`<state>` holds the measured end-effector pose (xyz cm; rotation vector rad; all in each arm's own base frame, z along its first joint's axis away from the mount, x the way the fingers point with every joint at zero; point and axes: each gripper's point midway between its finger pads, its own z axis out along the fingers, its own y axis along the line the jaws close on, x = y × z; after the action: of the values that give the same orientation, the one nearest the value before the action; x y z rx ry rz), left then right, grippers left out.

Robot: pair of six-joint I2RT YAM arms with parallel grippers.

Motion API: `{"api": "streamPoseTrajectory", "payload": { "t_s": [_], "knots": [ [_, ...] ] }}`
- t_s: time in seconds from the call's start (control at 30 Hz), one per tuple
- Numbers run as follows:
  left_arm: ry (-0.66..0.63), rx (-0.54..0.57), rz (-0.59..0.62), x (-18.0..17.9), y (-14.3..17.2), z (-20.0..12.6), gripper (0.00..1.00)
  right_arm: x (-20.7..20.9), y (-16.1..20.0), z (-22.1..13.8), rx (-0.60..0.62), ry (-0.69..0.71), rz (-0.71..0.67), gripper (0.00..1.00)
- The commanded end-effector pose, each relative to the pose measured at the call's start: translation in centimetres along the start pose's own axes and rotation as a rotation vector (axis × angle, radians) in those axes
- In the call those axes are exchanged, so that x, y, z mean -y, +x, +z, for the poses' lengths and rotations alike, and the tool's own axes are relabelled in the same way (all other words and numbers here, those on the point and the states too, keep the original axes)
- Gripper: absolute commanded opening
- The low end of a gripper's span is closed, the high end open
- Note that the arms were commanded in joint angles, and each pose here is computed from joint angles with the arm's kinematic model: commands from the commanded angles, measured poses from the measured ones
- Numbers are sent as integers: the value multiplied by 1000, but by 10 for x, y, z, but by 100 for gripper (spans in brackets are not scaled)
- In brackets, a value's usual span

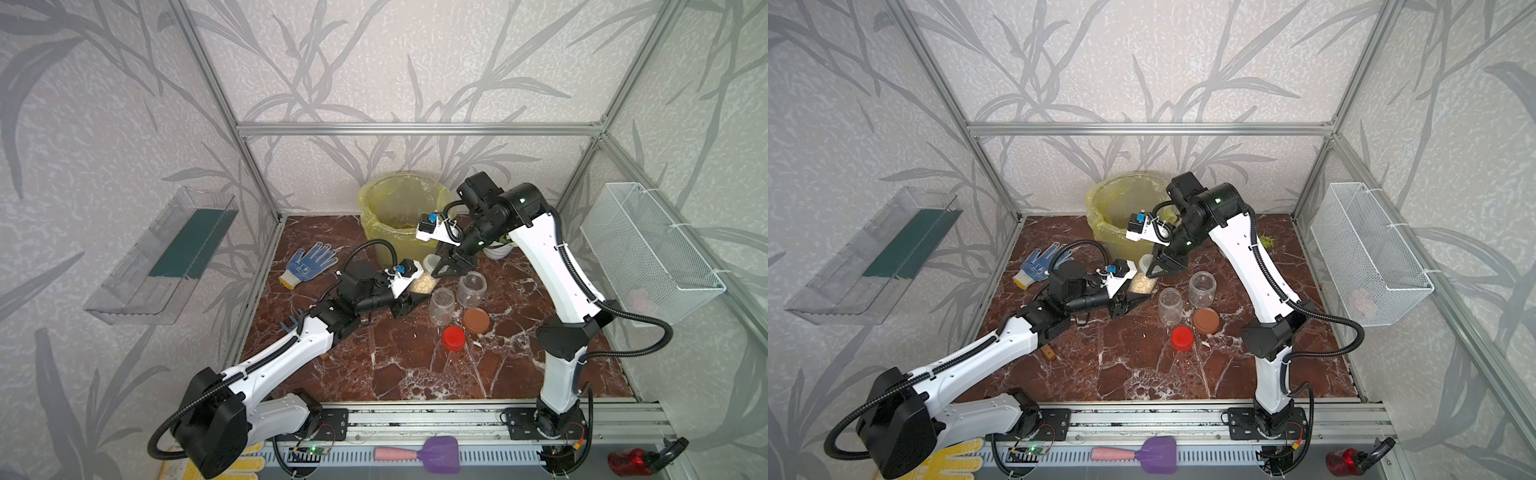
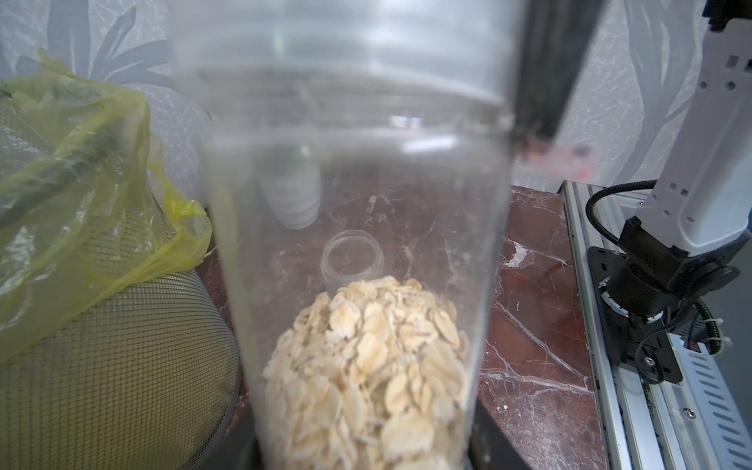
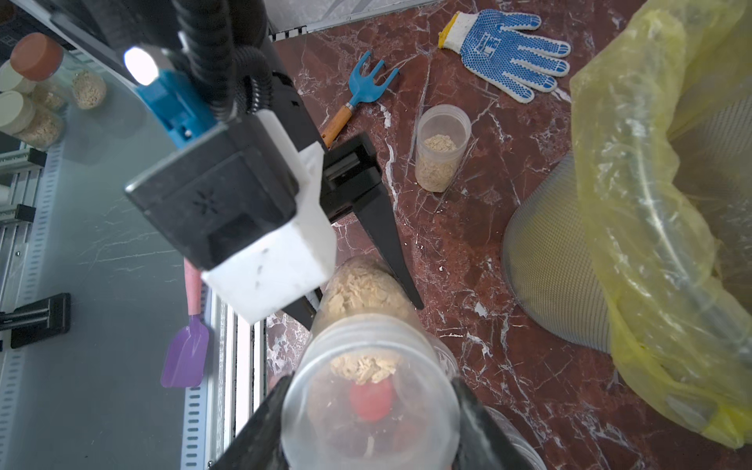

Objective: Empty expired oatmeal from jars
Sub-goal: Unscrew the lid from the jar.

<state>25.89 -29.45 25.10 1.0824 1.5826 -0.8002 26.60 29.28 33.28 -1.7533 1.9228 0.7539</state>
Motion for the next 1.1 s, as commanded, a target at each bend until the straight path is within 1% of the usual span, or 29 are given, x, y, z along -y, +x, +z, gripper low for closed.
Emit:
{"api": "streamPoseTrajectory", "payload": {
  "t_s": [0.0,0.1,0.37,0.53,0.6,0.83,1.07],
  "knots": [
    [47,-13,-19,4,-4,3,0,-25,-8,-12,48,-54,-139,45],
    [53,5,-20,6,-11,1,0,-22,-6,-10,37,-51,-148,47],
    [48,28,-6,7,-21,-5,0,-15,-4,-9,26,-38,-147,58],
    [42,28,-4,7,-21,-7,0,-11,-2,-7,19,-34,-133,65],
    [39,32,-2,7,-22,-8,0,-9,-1,-7,16,-30,-127,70],
    [22,40,10,7,-25,-13,0,-6,-1,-11,32,-16,-121,72],
    [19,24,0,5,-19,-10,0,-20,-17,-18,131,-64,-143,73]
  ]
}}
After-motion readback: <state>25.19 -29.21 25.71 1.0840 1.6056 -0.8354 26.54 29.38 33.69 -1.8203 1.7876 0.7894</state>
